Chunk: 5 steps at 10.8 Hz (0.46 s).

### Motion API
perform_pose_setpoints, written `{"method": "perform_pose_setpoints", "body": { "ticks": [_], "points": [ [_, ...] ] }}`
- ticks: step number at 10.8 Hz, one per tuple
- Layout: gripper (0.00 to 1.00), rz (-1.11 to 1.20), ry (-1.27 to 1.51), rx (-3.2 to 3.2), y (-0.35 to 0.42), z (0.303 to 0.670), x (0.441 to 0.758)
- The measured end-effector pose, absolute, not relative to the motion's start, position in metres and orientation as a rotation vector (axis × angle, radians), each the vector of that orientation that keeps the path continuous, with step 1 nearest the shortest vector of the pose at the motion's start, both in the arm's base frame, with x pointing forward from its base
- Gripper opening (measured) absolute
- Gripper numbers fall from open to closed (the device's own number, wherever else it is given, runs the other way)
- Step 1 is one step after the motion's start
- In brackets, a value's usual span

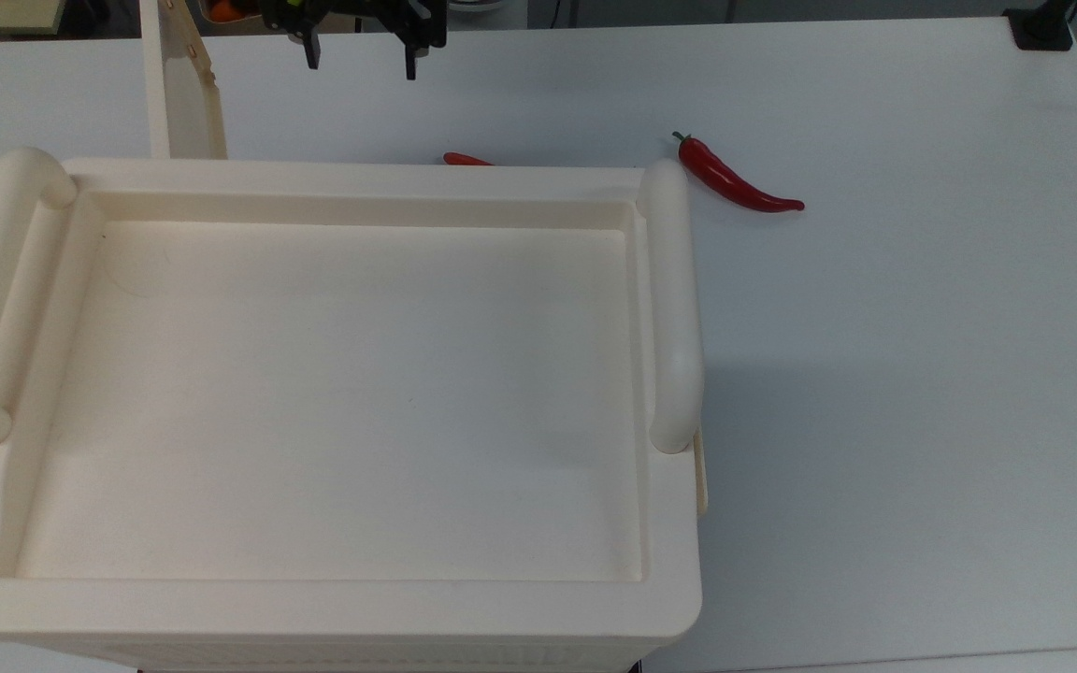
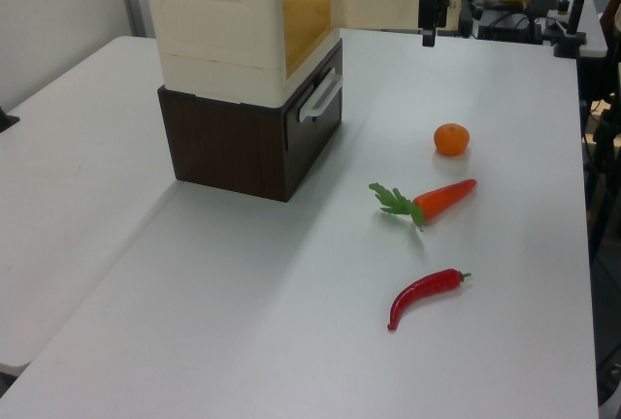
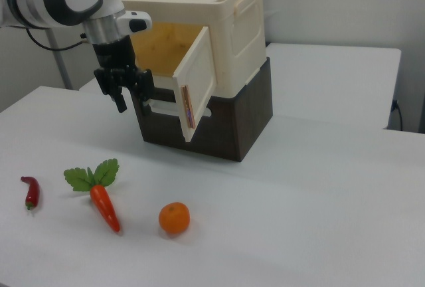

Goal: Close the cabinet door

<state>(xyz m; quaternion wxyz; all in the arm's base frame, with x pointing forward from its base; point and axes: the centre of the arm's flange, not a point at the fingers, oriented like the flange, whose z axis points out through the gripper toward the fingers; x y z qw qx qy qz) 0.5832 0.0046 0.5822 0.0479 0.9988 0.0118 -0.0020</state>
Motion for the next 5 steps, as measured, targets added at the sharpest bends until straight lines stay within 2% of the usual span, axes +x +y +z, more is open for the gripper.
{"method": "perform_pose_setpoints", "body": {
  "ticks": [3,5],
  "points": [
    [0.3,-0.008,0.055,3.045,0.0009,0.5821,0.5832],
    [0.02,-0.009,0.054,3.046,-0.0012,0.5821,0.5832]
  ]
}}
